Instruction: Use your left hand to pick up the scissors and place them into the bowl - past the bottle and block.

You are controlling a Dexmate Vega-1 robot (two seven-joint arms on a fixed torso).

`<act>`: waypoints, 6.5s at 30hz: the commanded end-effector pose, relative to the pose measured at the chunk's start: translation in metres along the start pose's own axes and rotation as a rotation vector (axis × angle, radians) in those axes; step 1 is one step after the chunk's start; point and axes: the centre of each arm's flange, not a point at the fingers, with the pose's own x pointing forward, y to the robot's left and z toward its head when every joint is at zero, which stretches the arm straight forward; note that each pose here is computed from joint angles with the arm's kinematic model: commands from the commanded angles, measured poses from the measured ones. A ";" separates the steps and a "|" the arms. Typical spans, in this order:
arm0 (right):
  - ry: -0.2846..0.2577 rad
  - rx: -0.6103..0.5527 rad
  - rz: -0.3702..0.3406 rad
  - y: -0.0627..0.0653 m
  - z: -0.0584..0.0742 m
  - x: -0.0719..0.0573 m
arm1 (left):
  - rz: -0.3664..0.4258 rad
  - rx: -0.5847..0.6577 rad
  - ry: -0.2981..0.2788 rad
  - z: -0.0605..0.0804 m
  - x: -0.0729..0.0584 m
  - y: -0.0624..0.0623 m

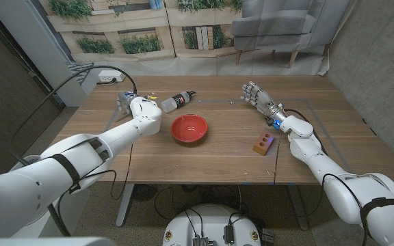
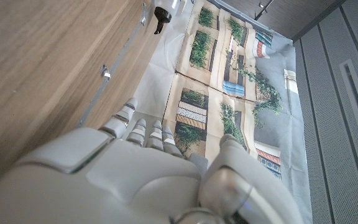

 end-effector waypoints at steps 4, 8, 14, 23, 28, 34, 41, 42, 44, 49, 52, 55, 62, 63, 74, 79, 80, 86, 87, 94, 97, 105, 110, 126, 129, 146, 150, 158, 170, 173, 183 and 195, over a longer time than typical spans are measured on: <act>-0.001 -0.006 0.005 0.002 0.003 0.002 | 0.033 -0.041 -0.010 -0.011 -0.005 0.017; -0.002 -0.007 0.006 0.002 0.004 0.003 | 0.047 -0.058 -0.023 -0.011 -0.007 0.021; -0.004 -0.013 0.006 0.003 0.007 0.004 | 0.066 -0.074 -0.041 -0.012 -0.010 0.030; -0.005 -0.018 0.004 0.003 0.009 0.006 | 0.094 -0.097 -0.091 -0.011 -0.014 0.039; -0.004 -0.019 0.004 0.004 0.009 0.007 | 0.106 -0.105 -0.129 -0.010 -0.018 0.042; -0.004 -0.021 0.004 0.006 0.010 0.008 | 0.119 -0.114 -0.175 -0.010 -0.024 0.047; -0.008 -0.028 0.004 0.008 0.013 0.007 | 0.123 -0.123 -0.216 -0.010 -0.031 0.052; -0.009 -0.026 0.003 0.008 0.013 0.007 | 0.125 -0.122 -0.219 -0.011 -0.032 0.052; -0.010 -0.027 0.002 0.009 0.013 0.006 | 0.126 -0.123 -0.229 -0.011 -0.034 0.053; -0.013 -0.031 0.003 0.010 0.015 0.005 | 0.136 -0.120 -0.247 -0.013 -0.039 0.056; -0.014 -0.030 0.000 0.011 0.015 0.005 | 0.143 -0.119 -0.261 -0.013 -0.042 0.059; -0.015 -0.031 -0.001 0.012 0.016 0.004 | 0.149 -0.121 -0.278 -0.014 -0.045 0.061; -0.023 -0.038 -0.004 0.015 0.020 0.002 | 0.168 -0.125 -0.336 -0.014 -0.055 0.067; -0.023 -0.038 -0.004 0.015 0.020 0.002 | 0.168 -0.125 -0.337 -0.014 -0.055 0.067; -0.029 -0.042 -0.010 0.019 0.023 -0.002 | 0.199 -0.119 -0.417 -0.011 -0.073 0.075; -0.032 -0.044 -0.011 0.021 0.024 -0.004 | 0.209 -0.116 -0.448 -0.010 -0.081 0.079; -0.033 -0.046 -0.010 0.021 0.025 -0.004 | 0.211 -0.115 -0.453 -0.010 -0.082 0.079; -0.037 -0.047 -0.011 0.023 0.027 -0.007 | 0.222 -0.110 -0.486 -0.011 -0.092 0.082; -0.038 -0.048 -0.011 0.023 0.028 -0.007 | 0.223 -0.112 -0.489 -0.011 -0.093 0.082; -0.042 -0.052 -0.013 0.024 0.030 -0.010 | 0.230 -0.106 -0.535 -0.010 -0.105 0.084; -0.043 -0.052 -0.013 0.024 0.030 -0.010 | 0.236 -0.102 -0.553 -0.009 -0.110 0.086; -0.045 -0.054 -0.016 0.023 0.031 -0.013 | 0.247 -0.089 -0.592 -0.004 -0.122 0.090; -0.046 -0.051 -0.019 0.022 0.031 -0.014 | 0.248 -0.078 -0.615 -0.001 -0.127 0.091; -0.050 -0.054 -0.022 0.022 0.031 -0.014 | 0.265 -0.059 -0.698 0.007 -0.147 0.099; -0.049 -0.053 -0.023 0.022 0.031 -0.014 | 0.272 -0.056 -0.722 0.009 -0.153 0.100; -0.051 -0.055 -0.022 0.022 0.032 -0.011 | 0.291 -0.040 -0.819 0.011 -0.173 0.103; -0.051 -0.056 -0.024 0.022 0.032 -0.011 | 0.289 -0.030 -0.842 0.012 -0.178 0.103; -0.052 -0.059 -0.022 0.022 0.032 -0.010 | 0.295 -0.017 -0.882 0.013 -0.189 0.105; -0.053 -0.061 -0.024 0.022 0.032 -0.009 | 0.289 0.000 -0.948 0.015 -0.203 0.107; -0.055 -0.061 -0.026 0.022 0.032 -0.009 | 0.281 0.004 -0.973 0.017 -0.207 0.108; -0.052 -0.058 -0.028 0.021 0.032 -0.008 | 0.258 0.037 -1.020 0.022 -0.217 0.108; -0.051 -0.056 -0.029 0.021 0.030 -0.006 | 0.207 0.084 -1.045 0.025 -0.219 0.104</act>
